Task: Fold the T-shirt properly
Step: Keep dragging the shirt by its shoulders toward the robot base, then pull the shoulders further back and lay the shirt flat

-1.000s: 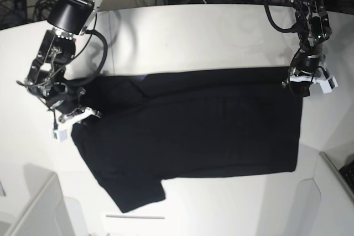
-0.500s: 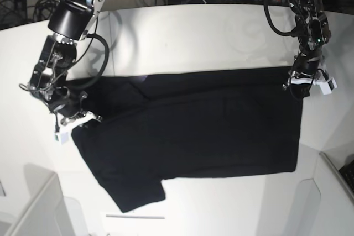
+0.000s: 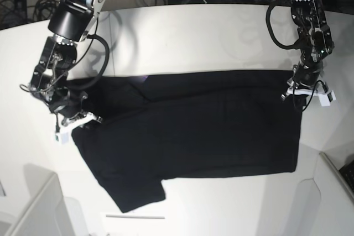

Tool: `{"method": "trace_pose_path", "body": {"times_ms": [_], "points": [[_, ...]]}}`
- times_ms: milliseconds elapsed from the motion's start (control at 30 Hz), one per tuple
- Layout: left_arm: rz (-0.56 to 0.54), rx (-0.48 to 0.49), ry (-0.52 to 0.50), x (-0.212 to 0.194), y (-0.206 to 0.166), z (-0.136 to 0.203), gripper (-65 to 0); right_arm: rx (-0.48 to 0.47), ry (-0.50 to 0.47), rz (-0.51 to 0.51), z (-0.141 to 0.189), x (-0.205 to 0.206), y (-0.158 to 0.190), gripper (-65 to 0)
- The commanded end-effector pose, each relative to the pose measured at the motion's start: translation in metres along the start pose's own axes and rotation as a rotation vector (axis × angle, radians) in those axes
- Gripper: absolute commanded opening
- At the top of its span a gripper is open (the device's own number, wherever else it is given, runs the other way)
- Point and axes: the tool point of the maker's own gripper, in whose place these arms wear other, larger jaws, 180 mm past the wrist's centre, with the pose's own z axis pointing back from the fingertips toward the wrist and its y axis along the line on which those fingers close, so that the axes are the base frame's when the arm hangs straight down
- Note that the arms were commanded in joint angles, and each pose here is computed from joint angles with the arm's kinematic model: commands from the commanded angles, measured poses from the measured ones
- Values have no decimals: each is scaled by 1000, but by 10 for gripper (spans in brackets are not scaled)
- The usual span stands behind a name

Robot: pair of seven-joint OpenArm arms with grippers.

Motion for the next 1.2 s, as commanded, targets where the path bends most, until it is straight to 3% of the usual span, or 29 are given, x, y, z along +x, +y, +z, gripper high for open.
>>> {"method": "trace_pose_path", "body": {"times_ms": [0, 67, 133, 300, 433, 567, 667, 800, 900, 1067, 1167], "points": [[-16, -19, -42, 17, -5, 2, -650, 19, -61, 4, 4, 20, 5, -546], [-16, -19, -42, 17, -5, 2, -629, 17, -61, 5, 5, 20, 4, -446], [-16, -19, -44, 17, -5, 2, -556, 16, -67, 7, 6, 22, 4, -387], [-10, -10, -57, 22, -1, 4, -301, 12, -126, 12, 10, 32, 4, -381], [5, 7, -116, 42, 7, 14, -178, -52, -242, -30, 31, 45, -5, -378], [-26, -6, -183, 61, 2, 39, -169, -94, -330, -12, 61, 49, -4, -378], [-44, 13, -180, 55, 9, 56, -169, -134, -351, -78, 77, 33, -6, -372], [15, 81, -164, 34, 36, 71, -169, -172, -335, -140, 92, 1, -7, -362], [49, 137, -152, 21, 57, 82, -169, -199, -305, -208, 95, -26, -15, -293], [34, 94, -102, -3, 58, 83, -169, -264, -281, -274, 104, -48, -41, -270], [71, 129, -57, -21, 75, 77, -169, -234, -275, -376, 102, -59, -52, -272]]}}
